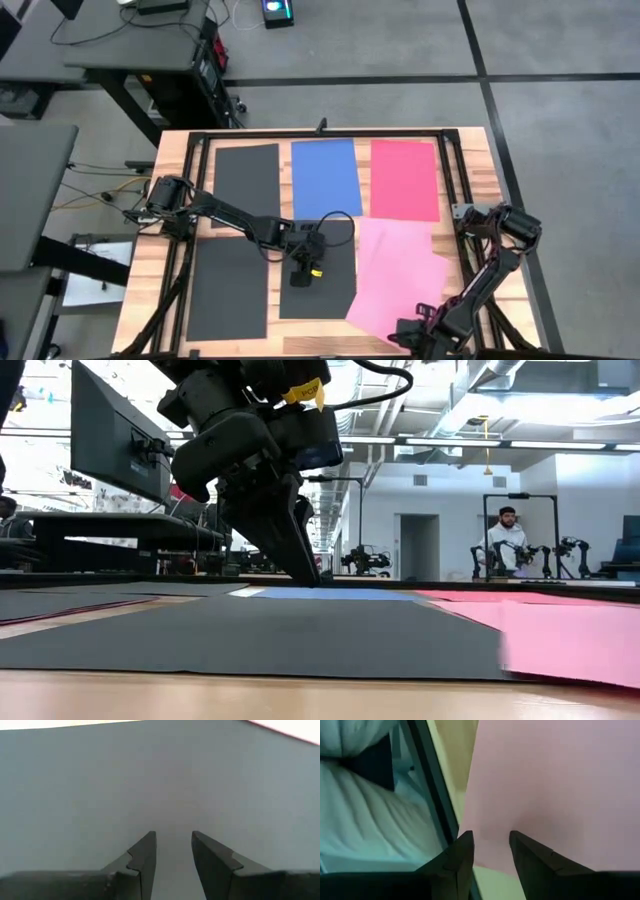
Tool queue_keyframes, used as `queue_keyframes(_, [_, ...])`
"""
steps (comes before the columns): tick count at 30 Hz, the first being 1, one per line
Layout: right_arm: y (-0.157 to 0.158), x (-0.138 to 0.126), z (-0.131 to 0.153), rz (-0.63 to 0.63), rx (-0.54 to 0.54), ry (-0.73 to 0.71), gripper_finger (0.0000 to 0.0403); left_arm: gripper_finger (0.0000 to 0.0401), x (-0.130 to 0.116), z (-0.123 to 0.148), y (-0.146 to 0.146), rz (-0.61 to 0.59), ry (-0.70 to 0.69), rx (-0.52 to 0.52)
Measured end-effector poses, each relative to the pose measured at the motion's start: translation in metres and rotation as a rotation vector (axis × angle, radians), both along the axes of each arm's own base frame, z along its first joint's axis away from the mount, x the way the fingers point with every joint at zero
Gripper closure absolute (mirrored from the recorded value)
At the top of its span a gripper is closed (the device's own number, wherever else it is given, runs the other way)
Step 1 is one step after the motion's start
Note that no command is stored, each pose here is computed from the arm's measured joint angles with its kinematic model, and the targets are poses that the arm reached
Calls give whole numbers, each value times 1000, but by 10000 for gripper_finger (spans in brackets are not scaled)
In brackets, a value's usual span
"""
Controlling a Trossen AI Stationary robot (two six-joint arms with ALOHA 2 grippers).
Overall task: Organize paper
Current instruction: Stack the pink paper on top of the pink paper
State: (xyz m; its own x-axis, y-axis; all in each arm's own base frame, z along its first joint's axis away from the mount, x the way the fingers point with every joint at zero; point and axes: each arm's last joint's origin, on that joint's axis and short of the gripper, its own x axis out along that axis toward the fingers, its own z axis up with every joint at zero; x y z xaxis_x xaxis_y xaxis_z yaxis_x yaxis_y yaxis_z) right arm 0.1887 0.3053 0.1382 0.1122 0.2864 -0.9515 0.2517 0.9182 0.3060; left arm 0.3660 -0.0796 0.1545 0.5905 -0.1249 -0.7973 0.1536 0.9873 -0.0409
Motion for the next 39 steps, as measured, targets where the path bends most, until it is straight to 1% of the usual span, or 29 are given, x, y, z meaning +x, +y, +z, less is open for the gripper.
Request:
queue_keyframes(2, [1, -3, 1, -3, 15, 29, 280, 292, 0, 0, 0, 0, 0, 0])
queue_keyframes(5, [-1, -4, 8, -31, 19, 18, 280, 292, 0, 0, 0, 0, 0, 0])
queue_keyframes(7, [-5, -4, 18, -60, -9, -70, 280, 292, 0, 0, 0, 0, 0, 0])
queue_keyframes(9, [-10, -3, 37, -105, -23, -197, 280, 292, 0, 0, 0, 0, 0, 0])
queue_keyframes(11, [-21, -5, 50, -210, -96, -274, 280, 292, 0, 0, 0, 0, 0, 0])
queue_keyframes(13, [-37, -11, 55, -384, -209, -290, 280, 292, 0, 0, 0, 0, 0, 0])
queue_keyframes(15, [-53, -14, 59, -578, -281, -264, 280, 292, 0, 0, 0, 0, 0, 0])
queue_keyframes(16, [-61, -15, 61, -620, -324, -235, 279, 292, 0, 0, 0, 0, 0, 0])
queue_keyframes(18, [-72, -16, 59, -635, -407, -156, 275, 292, 0, 0, 0, 0, 0, 0])
queue_keyframes(21, [-89, -14, 52, -653, -529, -33, 256, 292, 0, 0, 0, -1, -1, 0])
queue_keyframes(23, [-97, -11, 47, -638, -559, 40, 238, 292, 0, 0, 0, -1, 0, 1])
queue_keyframes(25, [-104, -8, 45, -629, -569, 110, 215, 292, 0, 0, 0, -1, 0, 1])
queue_keyframes(27, [-106, -4, 44, -641, -546, 131, 191, 292, 0, 0, 0, -1, 0, 0])
queue_keyframes(30, [-100, 0, 44, -642, -472, 103, 161, 292, 0, 0, 0, -3, 0, 2])
queue_keyframes(32, [-94, -2, 44, -642, -434, 84, 151, 292, 0, 0, -1, -8, -1, 4])
queue_keyframes(34, [-92, -8, 44, -652, -453, 85, 148, 292, 0, 0, -2, -10, 0, 5])
queue_keyframes(36, [-94, -21, 45, -689, -460, 78, 147, 292, -1, 0, -3, -14, -1, 5])
queue_keyframes(37, [-97, -29, 46, -718, -452, 54, 147, 292, -1, 0, -3, -16, -1, 5])
queue_keyframes(39, [-104, -44, 48, -789, -376, -31, 147, 292, -1, 0, -4, -17, -4, 4])
